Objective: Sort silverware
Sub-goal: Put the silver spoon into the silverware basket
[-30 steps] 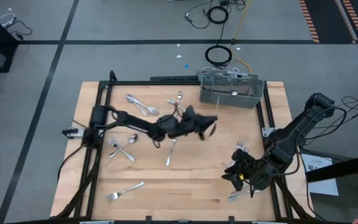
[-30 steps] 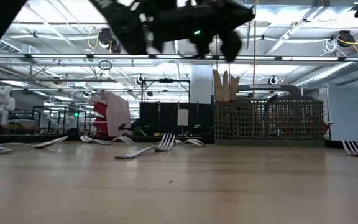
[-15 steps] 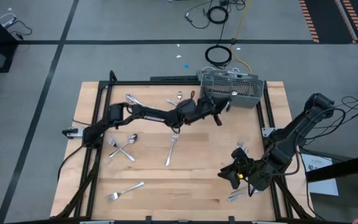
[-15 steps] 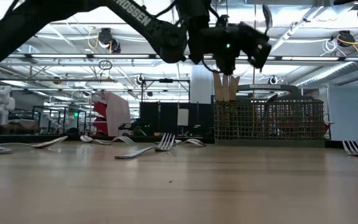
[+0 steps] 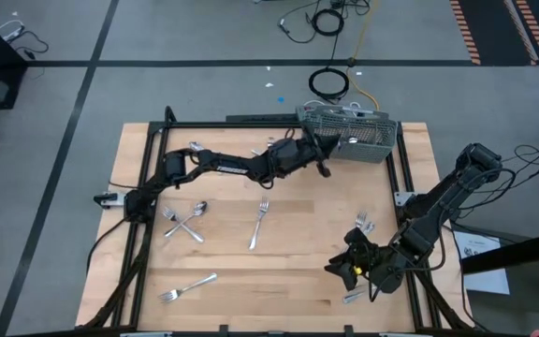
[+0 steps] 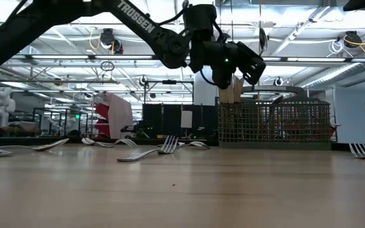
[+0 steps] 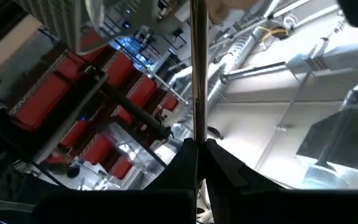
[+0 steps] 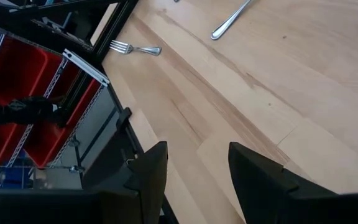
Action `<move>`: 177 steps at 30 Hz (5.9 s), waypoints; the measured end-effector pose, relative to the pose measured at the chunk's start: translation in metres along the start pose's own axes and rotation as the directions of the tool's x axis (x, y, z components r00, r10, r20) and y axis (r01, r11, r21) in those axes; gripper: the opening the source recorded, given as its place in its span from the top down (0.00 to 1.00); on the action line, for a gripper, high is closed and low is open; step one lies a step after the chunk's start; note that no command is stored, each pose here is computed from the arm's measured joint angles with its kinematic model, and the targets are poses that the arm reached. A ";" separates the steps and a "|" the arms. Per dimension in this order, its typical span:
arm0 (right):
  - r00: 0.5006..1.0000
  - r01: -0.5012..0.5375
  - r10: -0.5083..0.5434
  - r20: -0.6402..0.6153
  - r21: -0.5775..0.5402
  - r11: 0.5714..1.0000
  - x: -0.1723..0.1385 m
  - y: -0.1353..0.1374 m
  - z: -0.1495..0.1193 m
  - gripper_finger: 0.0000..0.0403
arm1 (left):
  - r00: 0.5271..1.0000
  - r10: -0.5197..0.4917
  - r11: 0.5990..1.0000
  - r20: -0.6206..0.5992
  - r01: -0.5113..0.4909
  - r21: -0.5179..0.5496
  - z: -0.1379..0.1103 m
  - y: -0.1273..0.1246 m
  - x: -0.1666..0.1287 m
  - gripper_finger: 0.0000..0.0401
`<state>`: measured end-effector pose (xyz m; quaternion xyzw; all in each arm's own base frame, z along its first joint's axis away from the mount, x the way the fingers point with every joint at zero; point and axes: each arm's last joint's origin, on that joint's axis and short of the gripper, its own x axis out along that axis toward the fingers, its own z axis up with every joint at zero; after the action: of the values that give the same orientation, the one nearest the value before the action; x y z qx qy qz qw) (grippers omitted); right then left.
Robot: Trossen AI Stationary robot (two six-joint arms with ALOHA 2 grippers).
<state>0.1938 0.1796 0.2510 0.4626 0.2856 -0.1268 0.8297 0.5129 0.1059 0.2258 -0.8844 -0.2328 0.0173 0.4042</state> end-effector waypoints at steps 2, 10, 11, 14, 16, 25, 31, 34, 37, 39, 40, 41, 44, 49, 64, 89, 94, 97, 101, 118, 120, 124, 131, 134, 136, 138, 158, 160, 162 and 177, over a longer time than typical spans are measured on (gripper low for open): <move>1.000 -0.006 0.006 0.000 0.007 1.000 0.000 0.001 0.000 0.60 | 1.000 0.014 1.000 0.014 -0.014 -0.006 0.000 0.001 0.000 0.96; 1.000 -0.011 0.011 -0.002 0.016 1.000 0.000 0.001 0.000 0.60 | 0.999 0.015 0.998 0.030 -0.017 0.064 -0.005 -0.006 0.006 0.96; 1.000 -0.012 0.012 -0.002 0.016 1.000 0.000 0.001 0.000 0.60 | 0.999 0.018 0.998 0.038 -0.020 0.066 -0.004 -0.006 0.006 0.96; 1.000 -0.018 0.018 -0.002 0.012 1.000 0.000 0.002 0.000 0.60 | 0.999 0.013 0.997 0.038 -0.016 0.072 -0.004 -0.007 0.006 0.96; 1.000 -0.020 0.020 -0.002 0.006 1.000 0.000 0.002 0.000 0.60 | 0.999 0.010 0.997 0.038 -0.012 0.077 -0.003 -0.008 0.007 0.96; 1.000 -0.022 0.022 0.000 -0.021 1.000 0.000 0.002 0.000 0.60 | 0.999 -0.033 0.994 -0.004 0.034 0.106 -0.008 -0.012 0.006 0.96; 1.000 -0.023 0.023 0.000 -0.024 0.999 0.000 0.003 0.000 0.60 | 0.999 0.017 1.000 -0.039 -0.016 0.019 -0.005 -0.013 0.008 0.96; 1.000 -0.022 0.022 0.000 -0.037 0.999 0.000 0.002 0.000 0.60 | 0.998 0.042 0.999 -0.041 -0.042 -0.007 -0.002 -0.013 0.008 0.96; 1.000 -0.022 0.022 0.001 -0.049 0.999 0.000 0.002 0.000 0.60 | 0.997 0.055 0.997 -0.058 -0.051 0.059 -0.001 -0.014 0.009 0.96; 1.000 -0.022 0.022 0.001 -0.054 0.998 0.000 0.002 0.000 0.60 | 0.996 0.057 0.995 -0.073 -0.050 0.089 -0.001 -0.014 0.009 0.96; 1.000 -0.022 0.023 0.001 -0.060 0.998 0.000 0.003 0.000 0.60 | 0.996 0.057 0.995 -0.073 -0.050 0.089 -0.001 -0.014 0.009 0.96; 1.000 -0.022 0.023 0.002 -0.065 0.998 0.000 0.003 0.000 0.60 | 0.996 0.057 0.995 -0.073 -0.050 0.089 -0.001 -0.014 0.009 0.96; 1.000 -0.022 0.022 0.003 -0.092 0.996 0.000 0.002 0.000 0.60 | 0.996 0.044 0.995 -0.077 -0.037 0.092 -0.002 -0.015 0.009 0.96; 1.000 -0.021 0.022 0.009 -0.108 0.994 0.000 0.002 0.000 0.60 | 0.996 0.054 0.995 -0.071 -0.048 0.092 -0.001 -0.014 0.009 0.96; 1.000 -0.024 0.025 0.010 -0.128 0.992 0.000 0.003 0.000 0.60 | 0.993 0.119 0.984 -0.025 -0.121 -0.130 0.005 -0.009 0.009 0.95; 0.998 -0.061 0.062 0.005 -0.126 0.990 -0.001 0.007 0.001 0.60 | 0.980 0.173 0.980 0.098 -0.162 -0.114 0.023 -0.009 0.010 0.79; 0.998 -0.067 0.068 0.004 -0.122 0.990 -0.001 0.008 0.001 0.60 | 0.980 0.165 0.982 0.109 -0.152 -0.114 0.026 -0.012 0.011 0.79; 0.997 -0.072 0.073 0.005 -0.119 0.990 -0.001 0.008 0.001 0.60 | 0.985 0.146 0.984 0.095 -0.134 -0.116 0.025 -0.014 0.011 0.79; 0.997 -0.072 0.073 0.004 -0.119 0.990 -0.001 0.008 0.001 0.60 | 0.994 0.096 0.988 0.053 -0.089 -0.123 0.020 -0.018 0.012 0.79; 0.996 -0.080 0.076 -0.035 -0.122 0.989 -0.001 0.008 0.000 0.60 | 0.927 -0.304 0.873 -0.220 0.364 0.325 -0.013 -0.054 0.005 0.79; 0.996 -0.082 0.077 -0.049 -0.122 0.989 -0.001 0.008 -0.001 0.60 | 0.904 -0.343 0.840 -0.254 0.416 0.347 -0.021 -0.059 0.004 0.79; 0.996 -0.082 0.077 -0.049 -0.122 0.989 -0.001 0.008 -0.001 0.60 | 0.853 -0.399 0.751 -0.337 0.515 0.412 -0.049 -0.068 0.003 0.79; 0.995 -0.087 0.082 -0.049 -0.117 0.989 -0.001 0.009 -0.001 0.60 | 0.775 -0.319 0.386 -0.545 0.631 0.672 -0.094 -0.085 0.005 0.79; 0.994 -0.105 0.100 -0.047 -0.107 0.989 -0.001 0.011 -0.001 0.60 | 0.781 -0.075 0.219 -0.620 0.619 0.754 -0.108 -0.088 0.015 0.79; 0.993 -0.112 0.108 -0.047 -0.101 0.989 -0.001 0.011 -0.001 0.60 | 0.809 0.139 0.115 -0.571 0.560 0.821 -0.110 -0.087 0.023 0.79; 0.992 -0.115 0.111 -0.052 -0.098 0.988 -0.002 0.012 -0.003 0.60 | 0.837 0.318 -0.008 -0.444 0.471 0.882 -0.108 -0.086 0.027 0.79; 0.988 -0.151 0.151 -0.017 -0.030 0.988 -0.012 0.014 -0.016 0.60 | 0.790 0.515 -0.849 0.333 0.524 0.069 -0.052 -0.041 0.026 0.68; 0.988 -0.156 0.155 -0.017 -0.027 0.987 -0.012 0.015 -0.016 0.60 | 0.777 0.520 -0.843 0.354 0.533 0.069 -0.039 -0.031 0.031 0.68; 0.988 -0.155 0.154 -0.017 -0.030 0.988 -0.012 0.015 -0.015 0.60 | 0.772 0.516 -0.845 0.371 0.530 0.071 -0.025 -0.018 0.036 0.67; 0.989 -0.150 0.150 -0.001 0.037 0.988 -0.007 0.015 -0.008 0.60 | 0.890 0.375 -0.919 0.259 0.394 -0.021 -0.020 -0.004 0.054 0.67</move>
<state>0.1924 0.1943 0.2627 0.4981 0.2494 -0.0683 0.8277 0.5641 0.1172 0.2508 -0.3923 -0.2166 -0.1014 -0.8882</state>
